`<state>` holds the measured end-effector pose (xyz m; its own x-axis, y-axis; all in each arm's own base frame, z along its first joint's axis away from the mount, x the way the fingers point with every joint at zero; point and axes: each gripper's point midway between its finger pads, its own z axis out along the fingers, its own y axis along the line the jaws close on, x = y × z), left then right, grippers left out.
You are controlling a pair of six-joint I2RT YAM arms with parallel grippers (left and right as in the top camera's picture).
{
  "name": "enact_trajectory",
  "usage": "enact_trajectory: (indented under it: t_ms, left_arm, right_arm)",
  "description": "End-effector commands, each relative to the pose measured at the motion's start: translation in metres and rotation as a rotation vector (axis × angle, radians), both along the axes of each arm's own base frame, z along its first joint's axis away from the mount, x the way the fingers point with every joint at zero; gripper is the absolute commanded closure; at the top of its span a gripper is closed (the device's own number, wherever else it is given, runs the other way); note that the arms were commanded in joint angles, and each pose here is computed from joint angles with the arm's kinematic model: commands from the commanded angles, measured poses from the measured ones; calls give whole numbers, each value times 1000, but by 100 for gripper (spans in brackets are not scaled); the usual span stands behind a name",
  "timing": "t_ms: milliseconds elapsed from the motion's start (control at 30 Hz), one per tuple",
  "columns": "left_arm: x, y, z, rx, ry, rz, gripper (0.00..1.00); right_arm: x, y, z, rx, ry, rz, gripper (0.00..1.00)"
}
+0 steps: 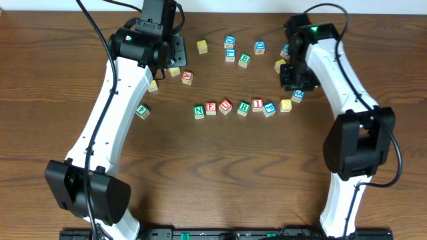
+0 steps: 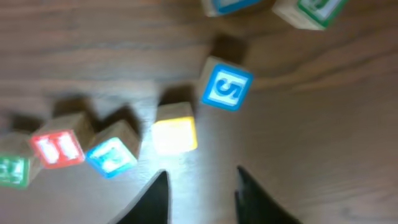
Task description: Spell out NEURIPS
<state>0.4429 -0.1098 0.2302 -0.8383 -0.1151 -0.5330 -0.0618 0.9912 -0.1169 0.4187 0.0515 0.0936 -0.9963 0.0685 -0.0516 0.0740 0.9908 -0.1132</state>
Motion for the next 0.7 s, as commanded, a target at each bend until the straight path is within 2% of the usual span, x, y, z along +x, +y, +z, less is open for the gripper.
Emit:
enact_trajectory:
  t_ms: [0, 333, 533, 667]
  left_arm:
    - [-1, 5, 0, 21, 0, -3, 45]
    - [-1, 5, 0, 20, -1, -3, 45]
    - [0, 4, 0, 20, -2, -3, 45]
    - [0, 4, 0, 20, -3, -3, 45]
  right_arm:
    - [0, -9, -8, 4, 19, -43, 80]
    - [1, -9, -29, 0, 54, -43, 89]
    - [-5, -7, -48, 11, 76, -43, 98]
    - [-7, -7, -63, 12, 75, -43, 98]
